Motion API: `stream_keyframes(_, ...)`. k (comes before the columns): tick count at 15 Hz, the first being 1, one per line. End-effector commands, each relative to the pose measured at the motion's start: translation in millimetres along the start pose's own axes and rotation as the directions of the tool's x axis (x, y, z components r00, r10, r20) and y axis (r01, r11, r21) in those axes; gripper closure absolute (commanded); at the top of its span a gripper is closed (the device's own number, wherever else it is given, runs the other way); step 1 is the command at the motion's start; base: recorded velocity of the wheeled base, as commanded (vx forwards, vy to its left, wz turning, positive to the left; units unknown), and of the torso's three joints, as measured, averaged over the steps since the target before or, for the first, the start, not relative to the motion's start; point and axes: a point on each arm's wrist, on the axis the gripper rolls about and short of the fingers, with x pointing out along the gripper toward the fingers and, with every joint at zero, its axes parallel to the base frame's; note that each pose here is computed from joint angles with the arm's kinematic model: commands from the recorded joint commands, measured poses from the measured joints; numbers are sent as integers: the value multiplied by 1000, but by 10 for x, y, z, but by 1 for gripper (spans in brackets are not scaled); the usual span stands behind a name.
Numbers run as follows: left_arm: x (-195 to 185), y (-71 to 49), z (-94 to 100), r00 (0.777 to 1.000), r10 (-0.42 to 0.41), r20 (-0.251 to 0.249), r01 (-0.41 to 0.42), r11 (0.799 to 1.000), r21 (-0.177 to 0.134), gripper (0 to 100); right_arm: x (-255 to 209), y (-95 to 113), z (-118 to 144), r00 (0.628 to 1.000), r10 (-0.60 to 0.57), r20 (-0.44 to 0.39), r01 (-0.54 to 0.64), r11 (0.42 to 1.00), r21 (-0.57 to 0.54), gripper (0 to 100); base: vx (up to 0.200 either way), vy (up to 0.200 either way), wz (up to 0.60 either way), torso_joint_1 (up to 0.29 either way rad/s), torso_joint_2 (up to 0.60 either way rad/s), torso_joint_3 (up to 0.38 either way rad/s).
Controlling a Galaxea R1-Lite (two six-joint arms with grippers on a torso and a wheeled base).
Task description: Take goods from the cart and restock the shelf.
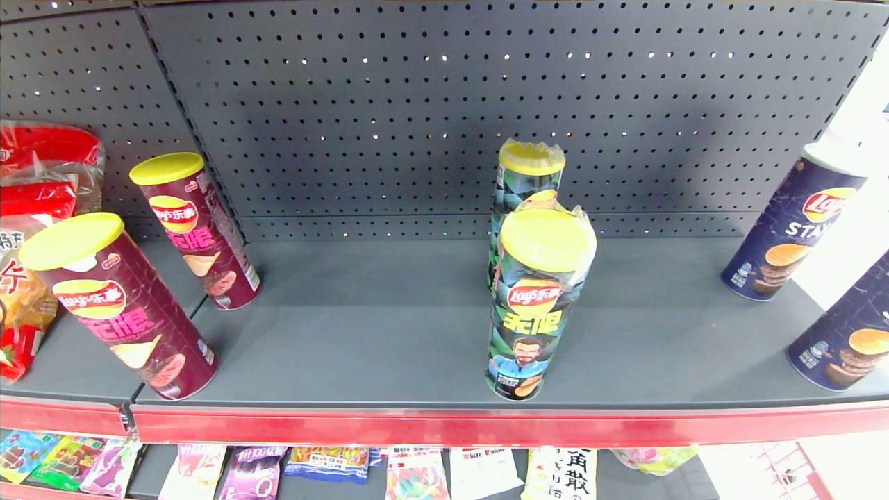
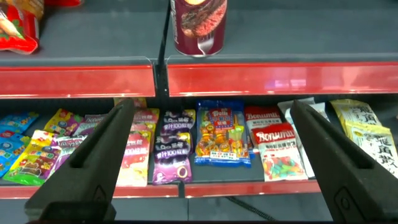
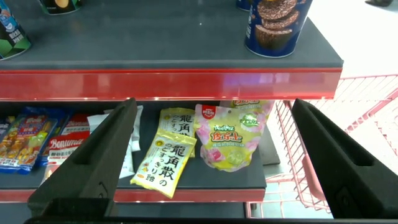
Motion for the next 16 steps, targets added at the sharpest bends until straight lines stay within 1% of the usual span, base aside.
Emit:
stream_keyframes(1, -37, -9, -12, 998, 44, 50, -44, 999, -4, 0, 1, 0, 0, 1000, 0, 0, 0, 1000, -1, 0, 0, 0, 0, 0, 0, 0)
stream_keyframes(4, -38, -9, -12, 998, 43, 51, -42, 999, -4, 0, 1, 0, 0, 1000, 0, 0, 0, 1000, -1, 0, 0, 0, 0, 0, 0, 0)
stream_keyframes(6, -51, -7, -17, 997, 35, 68, -35, 999, -4, 0, 1, 0, -2, 1000, 0, -2, 0, 1000, -1, 0, 0, 0, 0, 0, 0, 0)
stream_keyframes(16, -51, -7, -18, 997, 35, 67, -35, 999, -4, 0, 1, 0, -2, 1000, -2, -2, 2, 1000, -2, 0, 0, 0, 0, 0, 0, 0)
